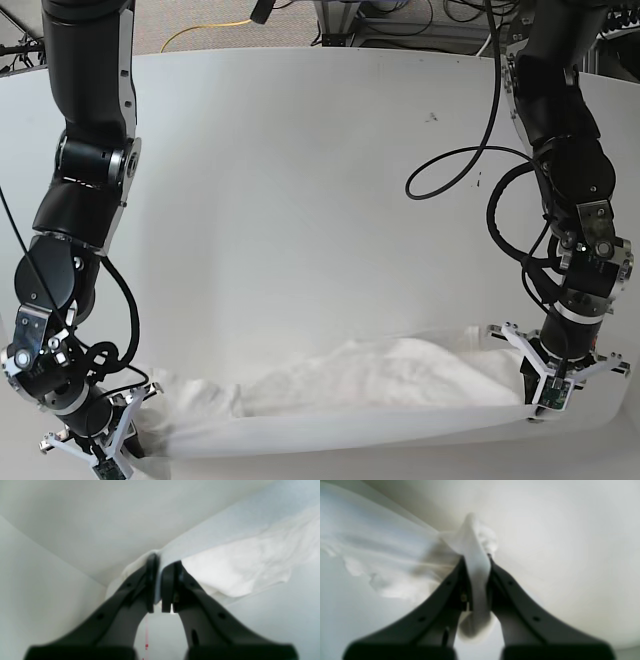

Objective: Fold the T-shirt properly
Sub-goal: 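Stretch the shirt between both grippers, lifting it off the table, then lay the shirt flat by sweeping both grippers back across the table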

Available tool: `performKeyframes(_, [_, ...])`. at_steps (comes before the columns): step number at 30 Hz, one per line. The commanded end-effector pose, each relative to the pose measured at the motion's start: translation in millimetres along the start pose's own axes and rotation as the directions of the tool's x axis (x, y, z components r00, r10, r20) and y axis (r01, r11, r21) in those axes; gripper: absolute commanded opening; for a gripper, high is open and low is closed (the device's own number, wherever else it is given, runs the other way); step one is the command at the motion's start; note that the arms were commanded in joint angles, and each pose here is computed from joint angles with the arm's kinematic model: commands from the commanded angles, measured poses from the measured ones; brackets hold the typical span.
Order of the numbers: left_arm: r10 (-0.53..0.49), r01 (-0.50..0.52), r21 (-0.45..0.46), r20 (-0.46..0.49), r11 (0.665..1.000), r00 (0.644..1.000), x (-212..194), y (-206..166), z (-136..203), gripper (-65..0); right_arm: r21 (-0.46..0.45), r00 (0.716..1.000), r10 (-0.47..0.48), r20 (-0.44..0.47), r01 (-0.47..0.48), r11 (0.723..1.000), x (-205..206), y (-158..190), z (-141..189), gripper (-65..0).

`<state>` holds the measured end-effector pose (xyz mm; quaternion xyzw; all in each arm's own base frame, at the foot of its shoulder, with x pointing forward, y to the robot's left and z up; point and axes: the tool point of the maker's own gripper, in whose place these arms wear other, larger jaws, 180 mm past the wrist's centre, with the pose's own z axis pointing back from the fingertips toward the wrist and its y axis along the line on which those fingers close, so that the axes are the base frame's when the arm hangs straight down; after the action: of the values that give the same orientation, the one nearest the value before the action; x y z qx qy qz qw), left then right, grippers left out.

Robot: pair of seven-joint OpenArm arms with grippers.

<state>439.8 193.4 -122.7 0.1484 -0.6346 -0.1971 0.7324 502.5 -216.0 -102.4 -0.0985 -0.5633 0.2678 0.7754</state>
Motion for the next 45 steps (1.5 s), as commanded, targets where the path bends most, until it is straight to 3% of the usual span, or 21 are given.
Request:
performKeyframes(1, [-0.003, 0.003, 0.008, 0.019, 1.0, 1.0, 1, 1, 5, -64.0, -0.065, 0.998, -0.006, 0.058, 0.009, 0.998, 7, -15, 19, -65.0])
performKeyframes(7, [-0.004, 0.001, -0.047, -0.08, 0.999, 0.997, -45, -25, 19, -64.0, -0.052, 0.994, -0.057, -0.089, 0.053, 0.997, -65, 13, 30, -65.0])
performKeyframes(12, [-0.019, 0.004, -0.099, -0.152, 0.995, 0.988, -79, -50, 41, -64.0, -0.015, 0.985, -0.065, -0.157, 0.063, 0.998, -107, 52, 46, -65.0])
performKeyframes(17, [-0.03, -0.018, -0.168, -0.278, 0.986, 0.96, -131, -79, 69, -64.0, 0.002, 0.963, -0.121, -0.241, 0.126, 0.992, -156, 87, 70, -65.0])
performKeyframes(21, [-0.045, -0.044, -0.222, -0.379, 0.974, 0.924, -171, -101, 97, -64.0, 0.021, 0.931, -0.157, -0.331, 0.173, 0.985, -198, 116, 91, -65.0])
performKeyframes(27, [-0.08, -0.087, -0.293, -0.515, 0.952, 0.854, -223, -130, 148, -64.0, 0.03, 0.851, -0.238, -0.467, 0.285, 0.958, -257, 161, 126, -65.0])
performKeyframes(34, [-0.105, -0.113, -0.311, -0.606, 0.944, 0.788, -256, -136, 187, -64.2, 0.009, 0.769, -0.309, -0.559, 0.378, 0.926, -296, 195, 158, -65.0])
performKeyframes(41, [-0.158, -0.102, -0.364, -0.618, 0.926, 0.77, -266, -135, 201, -64.2, -0.065, 0.705, -0.416, -0.575, 0.468, 0.881, -310, 208, 171, -65.0])
performKeyframes(45, [-0.177, -0.093, -0.383, -0.612, 0.919, 0.77, -267, -132, 202, -64.2, -0.107, 0.688, -0.468, -0.555, 0.499, 0.86, -310, 205, 172, -64.0])
